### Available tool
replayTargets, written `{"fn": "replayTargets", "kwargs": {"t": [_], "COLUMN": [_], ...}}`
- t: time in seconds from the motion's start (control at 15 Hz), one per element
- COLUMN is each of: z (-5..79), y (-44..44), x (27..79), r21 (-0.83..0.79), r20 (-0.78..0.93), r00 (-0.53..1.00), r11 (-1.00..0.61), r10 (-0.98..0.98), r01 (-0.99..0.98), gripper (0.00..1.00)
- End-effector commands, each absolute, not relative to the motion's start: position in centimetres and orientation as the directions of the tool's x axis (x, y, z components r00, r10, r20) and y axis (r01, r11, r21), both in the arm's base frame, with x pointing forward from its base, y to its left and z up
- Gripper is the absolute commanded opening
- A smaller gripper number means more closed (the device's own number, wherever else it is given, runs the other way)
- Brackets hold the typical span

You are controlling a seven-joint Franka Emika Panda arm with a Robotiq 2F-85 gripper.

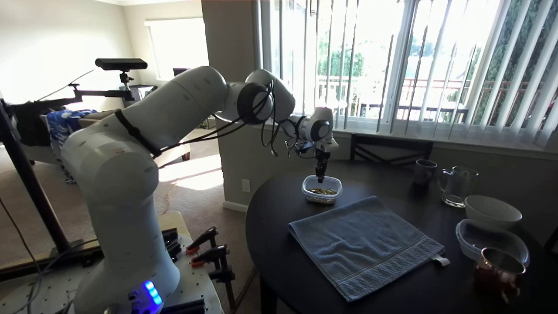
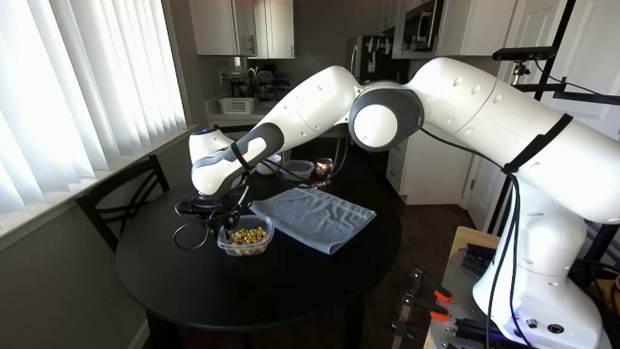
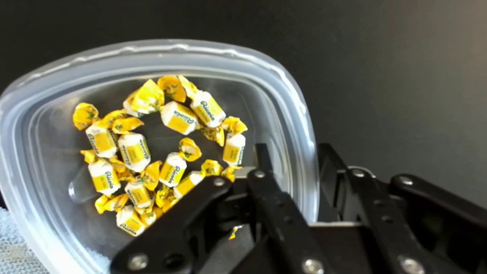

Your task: Pour out the sweets from the bowl onto the towel

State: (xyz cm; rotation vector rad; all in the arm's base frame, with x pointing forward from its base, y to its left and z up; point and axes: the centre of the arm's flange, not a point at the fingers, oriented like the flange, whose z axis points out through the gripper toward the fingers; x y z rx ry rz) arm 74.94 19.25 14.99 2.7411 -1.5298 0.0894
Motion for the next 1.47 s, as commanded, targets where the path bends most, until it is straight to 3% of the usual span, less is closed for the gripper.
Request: {"fn": "replayTargets", "kwargs": {"t": [0.0,0.2,0.73,1.07,1.4], "z": [15.4,16.2,24.0,28.5,30.4], "y": [18.8,17.8,11.1,6.9,4.2], "x": [75.8,75.8,76.0,76.7,76.3], "r21": [-0.025,-0.021,-0.213,-0.34,-0.355], "r20": [0.019,0.006,-0.094,-0.042,0.029], "r00": [0.511,0.505,0.366,0.276,0.228], "r11": [-0.511,-0.505,-0.341,-0.246,-0.223], "r10": [-0.859,-0.863,-0.926,-0.96,-0.973], "r01": [-0.859,-0.863,-0.916,-0.908,-0.908], "gripper": [0.07,0.0,0.01,0.02,0.02]}}
